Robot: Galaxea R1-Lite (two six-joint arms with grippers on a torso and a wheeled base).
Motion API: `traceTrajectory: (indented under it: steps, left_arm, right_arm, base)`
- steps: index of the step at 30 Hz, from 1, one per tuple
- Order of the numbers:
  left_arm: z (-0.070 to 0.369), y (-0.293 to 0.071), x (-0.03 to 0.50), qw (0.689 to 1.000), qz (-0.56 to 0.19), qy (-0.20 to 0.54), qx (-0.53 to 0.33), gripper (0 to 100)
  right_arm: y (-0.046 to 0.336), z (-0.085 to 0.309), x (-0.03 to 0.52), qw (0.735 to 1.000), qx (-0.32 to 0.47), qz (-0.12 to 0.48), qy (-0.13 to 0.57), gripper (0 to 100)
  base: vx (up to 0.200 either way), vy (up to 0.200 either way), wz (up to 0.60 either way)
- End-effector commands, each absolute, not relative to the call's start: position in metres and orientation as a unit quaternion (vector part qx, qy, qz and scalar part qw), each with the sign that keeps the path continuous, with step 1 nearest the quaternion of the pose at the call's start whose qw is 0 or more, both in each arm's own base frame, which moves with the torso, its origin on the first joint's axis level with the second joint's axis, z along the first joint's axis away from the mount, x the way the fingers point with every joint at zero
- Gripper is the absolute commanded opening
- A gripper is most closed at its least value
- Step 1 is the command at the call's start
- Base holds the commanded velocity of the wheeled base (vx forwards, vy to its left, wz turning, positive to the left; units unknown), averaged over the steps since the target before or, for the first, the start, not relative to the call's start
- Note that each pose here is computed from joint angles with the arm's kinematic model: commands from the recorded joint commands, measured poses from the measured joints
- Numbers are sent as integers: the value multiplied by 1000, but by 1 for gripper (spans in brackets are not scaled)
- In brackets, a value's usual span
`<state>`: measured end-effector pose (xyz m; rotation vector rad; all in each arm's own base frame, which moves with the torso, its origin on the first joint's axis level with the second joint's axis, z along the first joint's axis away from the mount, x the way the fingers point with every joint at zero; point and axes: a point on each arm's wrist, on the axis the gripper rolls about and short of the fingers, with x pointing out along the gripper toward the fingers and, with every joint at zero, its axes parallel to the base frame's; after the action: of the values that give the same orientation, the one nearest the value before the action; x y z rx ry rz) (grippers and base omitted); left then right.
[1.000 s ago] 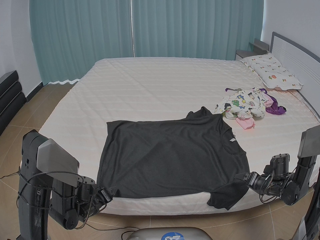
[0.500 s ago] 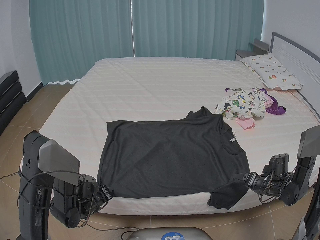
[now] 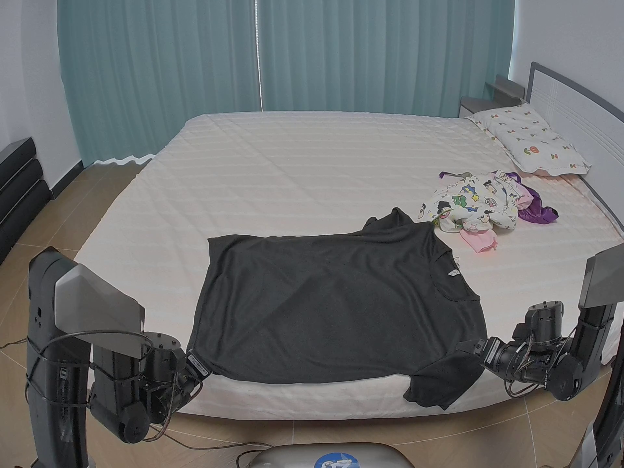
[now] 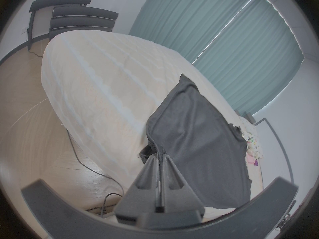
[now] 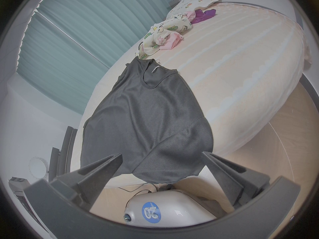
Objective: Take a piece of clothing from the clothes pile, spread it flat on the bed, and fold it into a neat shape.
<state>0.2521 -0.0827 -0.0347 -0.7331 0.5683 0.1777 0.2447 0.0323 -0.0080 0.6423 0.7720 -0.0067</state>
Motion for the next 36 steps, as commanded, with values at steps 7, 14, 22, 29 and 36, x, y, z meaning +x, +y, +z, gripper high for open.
traceTrajectory:
  steps: [7,14,22,29,36]
  left_arm:
    - [-15,-81,255,894,72,238,-373,0]
    - [-13,-81,255,878,67,241,-409,0]
    - [-14,-79,254,877,70,243,-408,0]
    - [-15,-79,254,877,71,244,-408,0]
    - [-16,-77,254,876,75,244,-408,0]
  right_arm:
    - [12,-21,257,880,299,-34,369,100]
    - [2,-20,271,886,308,-44,344,100]
    - [6,-23,285,889,308,-30,336,100]
    - [9,-27,304,896,306,-22,322,0]
    - [8,-12,320,899,306,-22,312,0]
  base:
    - [0,0,0]
    - [0,0,0]
    - [0,0,0]
    - [0,0,0]
    - [0,0,0]
